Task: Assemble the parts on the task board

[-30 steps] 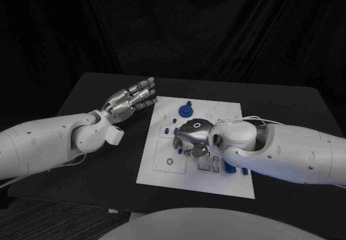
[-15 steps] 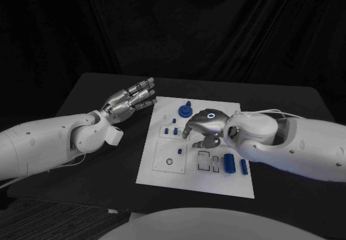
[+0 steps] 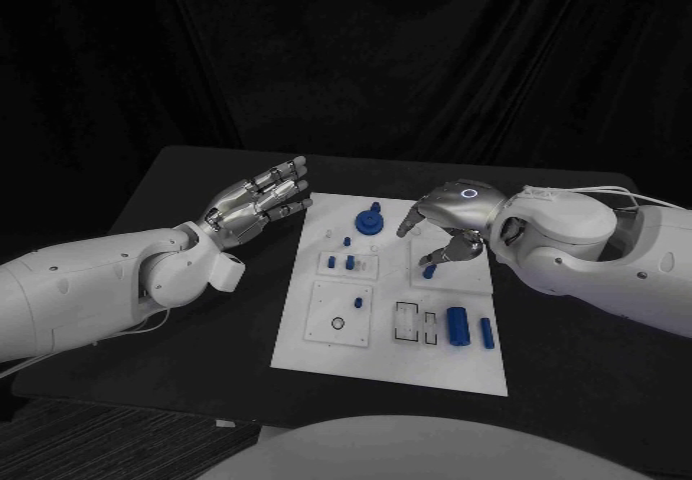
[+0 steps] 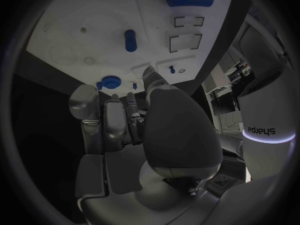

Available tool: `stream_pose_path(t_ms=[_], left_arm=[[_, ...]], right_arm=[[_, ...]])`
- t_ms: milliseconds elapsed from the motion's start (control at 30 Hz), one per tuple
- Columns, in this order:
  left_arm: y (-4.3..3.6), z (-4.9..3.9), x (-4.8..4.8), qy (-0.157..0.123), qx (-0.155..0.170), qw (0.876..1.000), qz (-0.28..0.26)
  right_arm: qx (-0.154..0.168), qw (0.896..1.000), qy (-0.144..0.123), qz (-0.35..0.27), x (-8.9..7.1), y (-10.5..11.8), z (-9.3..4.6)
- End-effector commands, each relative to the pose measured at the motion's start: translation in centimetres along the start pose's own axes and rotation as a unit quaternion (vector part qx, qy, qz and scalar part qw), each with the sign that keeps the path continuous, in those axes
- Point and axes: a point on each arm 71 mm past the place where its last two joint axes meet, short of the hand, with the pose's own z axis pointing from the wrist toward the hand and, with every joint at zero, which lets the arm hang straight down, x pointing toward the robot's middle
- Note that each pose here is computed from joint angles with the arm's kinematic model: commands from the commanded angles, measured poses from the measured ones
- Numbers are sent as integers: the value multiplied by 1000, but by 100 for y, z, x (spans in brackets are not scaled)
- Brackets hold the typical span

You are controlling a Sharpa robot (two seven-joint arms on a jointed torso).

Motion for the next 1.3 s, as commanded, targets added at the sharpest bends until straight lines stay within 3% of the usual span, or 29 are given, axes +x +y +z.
stream_pose_path(t_ms=[33, 567, 1300], left_arm=[[-5, 2, 12, 1, 7, 1000, -5], [8, -2, -2, 0, 6, 1000, -5], [26, 1, -15, -2, 2, 1000, -4]], right_arm=[[34, 999, 37, -3, 115, -78, -19], [34, 998, 59, 14, 418, -108, -21], [0, 999, 27, 27, 479, -44, -25]])
